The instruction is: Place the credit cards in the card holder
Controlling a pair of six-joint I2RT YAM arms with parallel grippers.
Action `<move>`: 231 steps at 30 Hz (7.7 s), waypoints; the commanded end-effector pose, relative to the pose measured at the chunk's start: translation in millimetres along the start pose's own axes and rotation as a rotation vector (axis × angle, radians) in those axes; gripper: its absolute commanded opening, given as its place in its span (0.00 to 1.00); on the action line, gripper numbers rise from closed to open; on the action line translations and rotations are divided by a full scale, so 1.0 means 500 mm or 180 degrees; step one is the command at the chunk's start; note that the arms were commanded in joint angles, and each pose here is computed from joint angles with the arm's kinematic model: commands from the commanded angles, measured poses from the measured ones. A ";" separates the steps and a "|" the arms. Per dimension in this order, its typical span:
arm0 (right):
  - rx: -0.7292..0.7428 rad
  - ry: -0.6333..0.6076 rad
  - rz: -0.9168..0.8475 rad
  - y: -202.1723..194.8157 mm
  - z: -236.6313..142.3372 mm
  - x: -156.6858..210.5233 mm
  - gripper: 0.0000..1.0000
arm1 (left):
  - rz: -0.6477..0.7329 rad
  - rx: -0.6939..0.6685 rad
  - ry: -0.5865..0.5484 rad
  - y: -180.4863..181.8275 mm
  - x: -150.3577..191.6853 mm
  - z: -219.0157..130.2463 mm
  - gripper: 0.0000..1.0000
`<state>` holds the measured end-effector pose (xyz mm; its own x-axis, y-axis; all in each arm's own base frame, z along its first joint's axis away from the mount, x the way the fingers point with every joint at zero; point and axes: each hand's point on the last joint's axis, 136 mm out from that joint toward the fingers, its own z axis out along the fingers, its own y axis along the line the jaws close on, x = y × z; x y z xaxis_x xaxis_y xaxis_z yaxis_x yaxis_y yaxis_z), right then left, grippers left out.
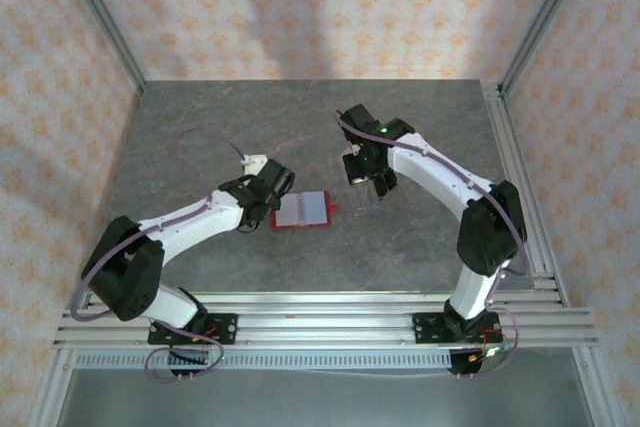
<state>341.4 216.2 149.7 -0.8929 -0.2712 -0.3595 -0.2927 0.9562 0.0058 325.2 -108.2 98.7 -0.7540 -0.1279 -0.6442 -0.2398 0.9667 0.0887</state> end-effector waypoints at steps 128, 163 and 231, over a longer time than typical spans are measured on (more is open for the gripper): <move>-0.2925 -0.0541 0.1358 0.298 0.185 0.034 0.00 | 0.0754 -0.0380 0.0405 0.028 0.120 0.100 0.62; -0.1998 -0.0006 0.1051 0.190 0.203 0.123 0.00 | 0.0625 0.0177 0.0230 -0.035 0.034 0.024 0.63; -0.2586 -0.0213 0.1351 0.222 0.165 0.091 0.00 | 0.0831 0.0156 0.0450 -0.051 0.149 0.084 0.61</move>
<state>295.3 318.7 58.7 -0.9670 0.1080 -0.2306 -0.1181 0.6122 0.7819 312.4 -145.5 28.6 -0.8444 0.0858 -0.5288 0.0130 0.9901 0.1399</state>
